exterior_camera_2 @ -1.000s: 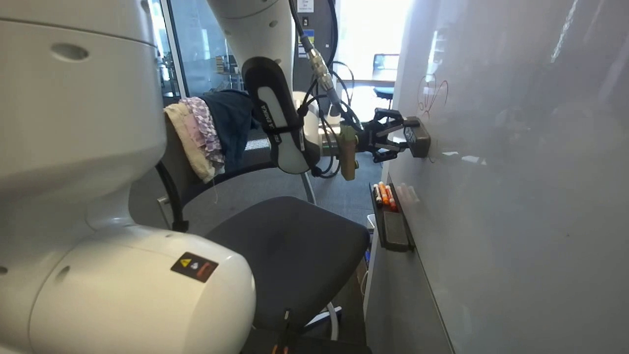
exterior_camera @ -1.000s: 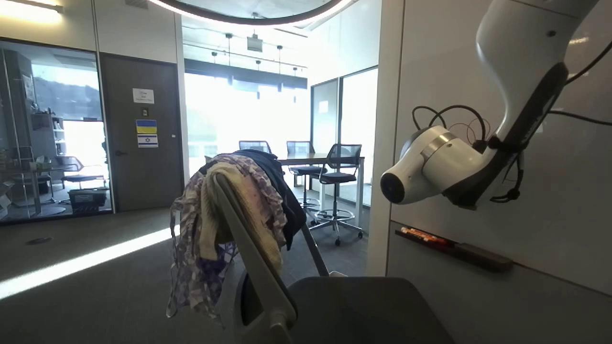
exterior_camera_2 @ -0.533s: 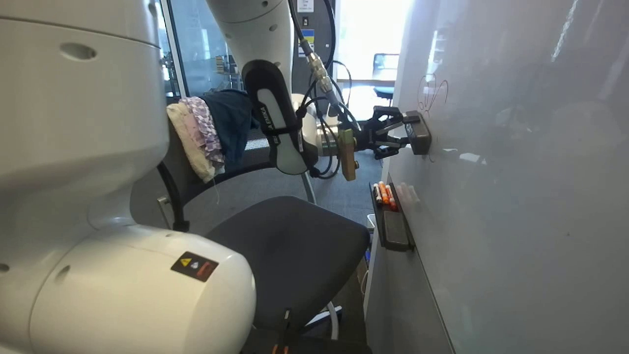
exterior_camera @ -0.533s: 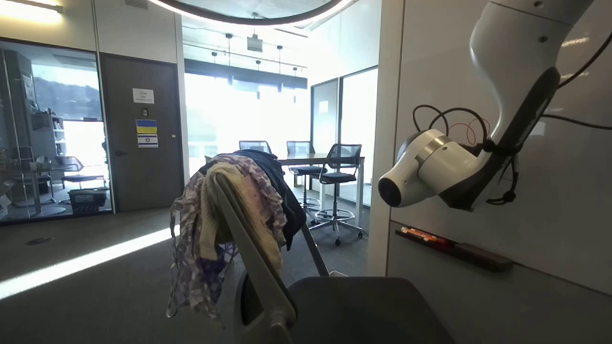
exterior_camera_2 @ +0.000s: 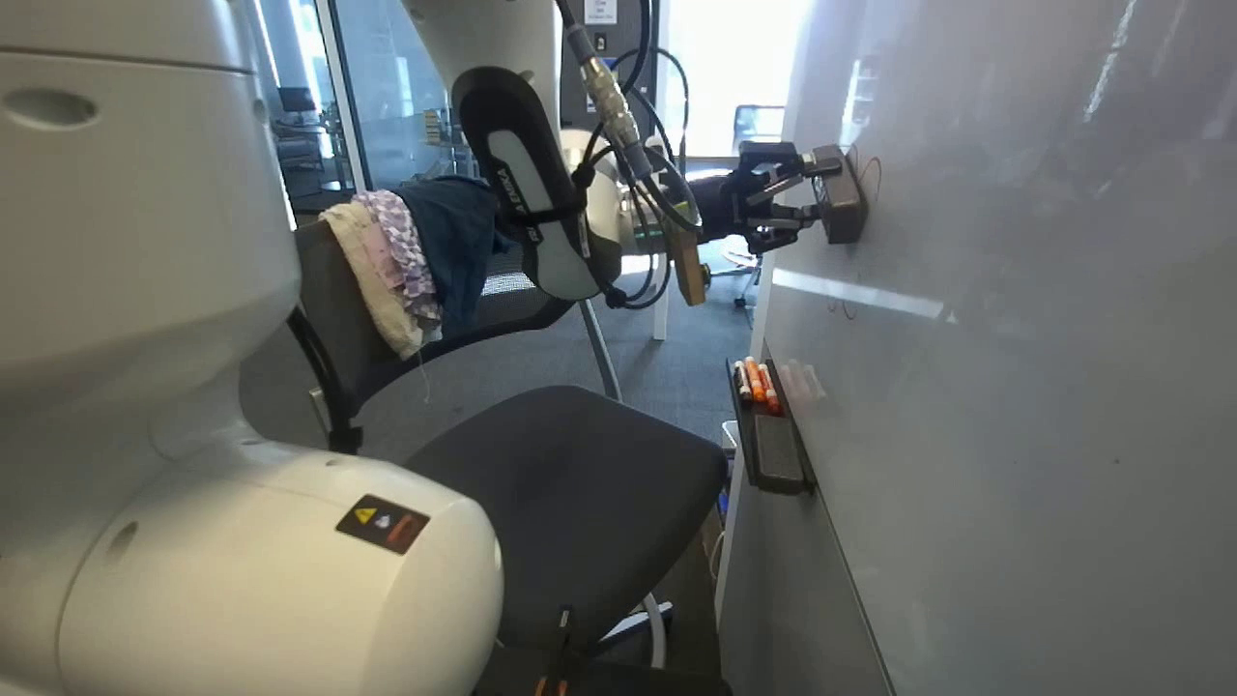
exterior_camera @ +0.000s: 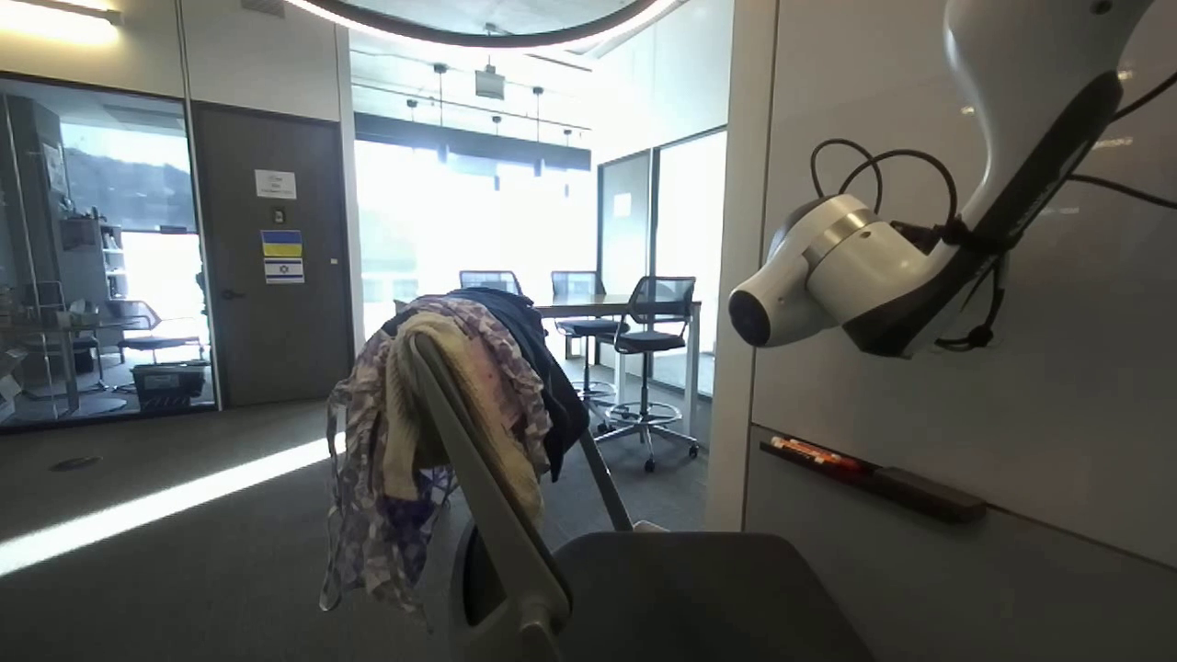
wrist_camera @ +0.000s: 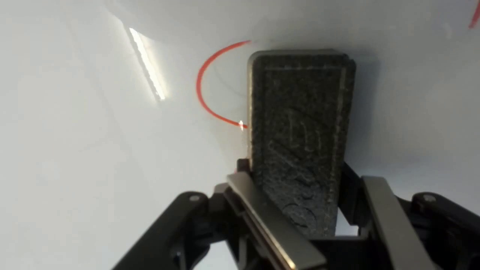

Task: Use the duster to erase the markings on the whiteboard

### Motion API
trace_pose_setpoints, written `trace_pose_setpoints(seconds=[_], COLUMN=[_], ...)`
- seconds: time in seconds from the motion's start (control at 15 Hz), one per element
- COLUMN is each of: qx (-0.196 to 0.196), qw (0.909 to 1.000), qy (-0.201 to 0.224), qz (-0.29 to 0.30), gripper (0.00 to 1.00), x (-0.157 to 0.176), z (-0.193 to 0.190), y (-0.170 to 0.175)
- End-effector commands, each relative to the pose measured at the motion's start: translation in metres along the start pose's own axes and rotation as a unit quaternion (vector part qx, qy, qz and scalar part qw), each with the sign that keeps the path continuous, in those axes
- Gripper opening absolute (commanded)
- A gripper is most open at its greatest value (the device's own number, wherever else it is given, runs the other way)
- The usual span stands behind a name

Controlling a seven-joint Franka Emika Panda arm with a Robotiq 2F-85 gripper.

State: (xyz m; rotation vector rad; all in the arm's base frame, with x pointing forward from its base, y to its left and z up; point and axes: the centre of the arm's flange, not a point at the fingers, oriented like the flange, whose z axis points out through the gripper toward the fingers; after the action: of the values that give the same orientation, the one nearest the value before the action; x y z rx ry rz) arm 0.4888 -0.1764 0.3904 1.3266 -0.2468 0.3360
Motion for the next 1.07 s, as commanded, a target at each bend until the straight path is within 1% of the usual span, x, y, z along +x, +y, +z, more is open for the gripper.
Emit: trace_pose_setpoints(seconds=[0.0,0.13,0.27,0.4,0.53,0.6,0.73,0.8,0.87,1.0], qx=[-0.034,-0.048,-0.050,-0.032,-0.010,0.014,0.034,0.038,0.022,0.011], qw=[0.9984,0.9973,0.9956,0.9936,0.9939,0.9943,0.9950,0.9952,0.9968,0.9979], qy=[-0.044,-0.054,-0.066,-0.080,-0.087,-0.077,-0.063,-0.056,-0.053,-0.055], qz=[0.001,-0.016,-0.044,-0.072,-0.068,-0.073,-0.070,-0.071,-0.056,-0.032], gripper=[0.31,0.31,0.31,0.31,0.31,0.31,0.31,0.31,0.31,0.31], x=[0.017,0.029,0.041,0.048,0.047,0.043,0.043,0.045,0.050,0.054], z=[0.028,0.021,0.015,0.009,0.003,-0.004,-0.009,-0.010,-0.005,-0.005], y=[0.042,0.049,0.054,0.050,0.041,0.032,0.011,0.001,-0.015,-0.035])
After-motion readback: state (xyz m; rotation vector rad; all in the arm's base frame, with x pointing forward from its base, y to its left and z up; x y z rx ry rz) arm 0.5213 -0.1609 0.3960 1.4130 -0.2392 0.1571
